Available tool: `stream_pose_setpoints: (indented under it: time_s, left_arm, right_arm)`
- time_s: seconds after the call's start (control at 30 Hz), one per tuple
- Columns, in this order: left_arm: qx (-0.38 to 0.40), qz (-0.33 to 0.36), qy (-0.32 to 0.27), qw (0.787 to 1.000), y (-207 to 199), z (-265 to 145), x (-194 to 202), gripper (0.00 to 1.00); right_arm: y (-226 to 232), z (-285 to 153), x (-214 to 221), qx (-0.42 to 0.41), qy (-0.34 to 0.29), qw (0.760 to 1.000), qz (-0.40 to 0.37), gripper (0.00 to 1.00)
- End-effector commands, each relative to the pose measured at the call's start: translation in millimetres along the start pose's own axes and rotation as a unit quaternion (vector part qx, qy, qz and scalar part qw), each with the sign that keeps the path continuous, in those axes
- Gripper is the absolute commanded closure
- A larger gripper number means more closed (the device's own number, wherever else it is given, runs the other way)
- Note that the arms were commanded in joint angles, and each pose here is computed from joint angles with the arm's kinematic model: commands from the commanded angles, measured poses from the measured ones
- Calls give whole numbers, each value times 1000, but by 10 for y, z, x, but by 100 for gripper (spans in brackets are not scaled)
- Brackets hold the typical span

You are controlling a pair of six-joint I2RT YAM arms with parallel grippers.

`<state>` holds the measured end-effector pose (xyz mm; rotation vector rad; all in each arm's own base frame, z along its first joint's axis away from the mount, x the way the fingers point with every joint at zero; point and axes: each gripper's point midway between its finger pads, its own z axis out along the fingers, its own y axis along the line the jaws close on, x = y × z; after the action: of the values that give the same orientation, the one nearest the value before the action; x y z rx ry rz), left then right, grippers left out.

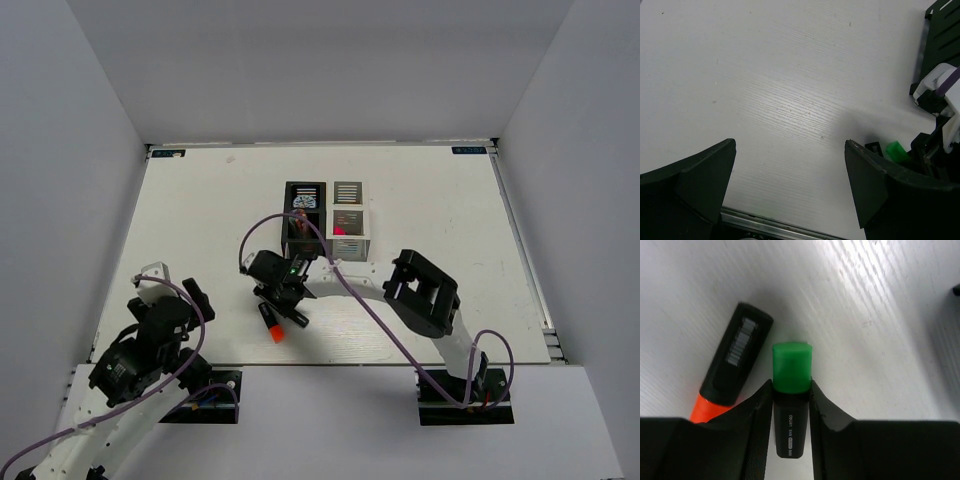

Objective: Sort the stationery into containers
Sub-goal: Pick up the pen from the center of the board, then place the pen in the storage box.

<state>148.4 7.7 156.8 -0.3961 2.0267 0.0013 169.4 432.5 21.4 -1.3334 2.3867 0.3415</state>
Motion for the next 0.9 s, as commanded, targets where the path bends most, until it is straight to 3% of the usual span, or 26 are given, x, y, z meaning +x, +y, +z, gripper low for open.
stream_pose_setpoints:
  time_s: [0.0, 0.03, 0.1, 0.13, 0.2, 0.33, 0.37, 0.43, 0.57, 0.6, 0.63, 0.73, 0.87]
  left_arm:
    - [-2, -7, -6, 1000, 6, 13, -7, 0]
    - [-3, -7, -6, 1000, 8, 14, -6, 0]
    - [1, -5, -5, 1000, -9, 16, 0, 0]
    - [3, -4, -3, 1000, -24, 23, 4, 0]
    - [5, 0, 1, 1000, -36, 26, 14, 0]
    - [7, 1, 3, 1000, -55, 34, 19, 0]
    - [11, 4, 5, 1000, -69, 33, 28, 0]
    - [10, 9, 8, 1000, -74, 43, 38, 0]
    - [16, 17, 18, 1000, -122, 63, 68, 0]
    - [17, 21, 22, 999, -135, 68, 77, 0]
    - [14, 25, 25, 999, -125, 74, 97, 0]
    - [19, 35, 34, 999, -172, 95, 119, 0]
    - [21, 49, 48, 997, -201, 106, 157, 0]
  right_arm:
    - [-80, -277, 0, 5, -5, 998, -63, 100]
    - [-94, -599, -215, 5, -49, 996, -80, 100]
    - [-221, -802, -443, 40, -102, 988, -105, 100]
    - [-283, -1181, -644, 53, -154, 977, -135, 100]
    - [-461, -1467, -827, 97, -209, 963, -137, 100]
    - [-968, -2051, -919, 210, -278, 926, -144, 100]
    - [-1056, -2207, -971, 226, -311, 914, -129, 100]
    - [-1309, -2344, -906, 277, -317, 901, -109, 100]
    - [-1849, -2945, -991, 357, -407, 840, -36, 100]
    - [-1981, -2847, -885, 369, -398, 839, -31, 100]
    - [-2035, -3019, -991, 376, -443, 814, -10, 100]
    - [-2269, -2911, -907, 388, -458, 799, 1, 100]
    - [-2432, -2656, -854, 353, -446, 822, 19, 100]
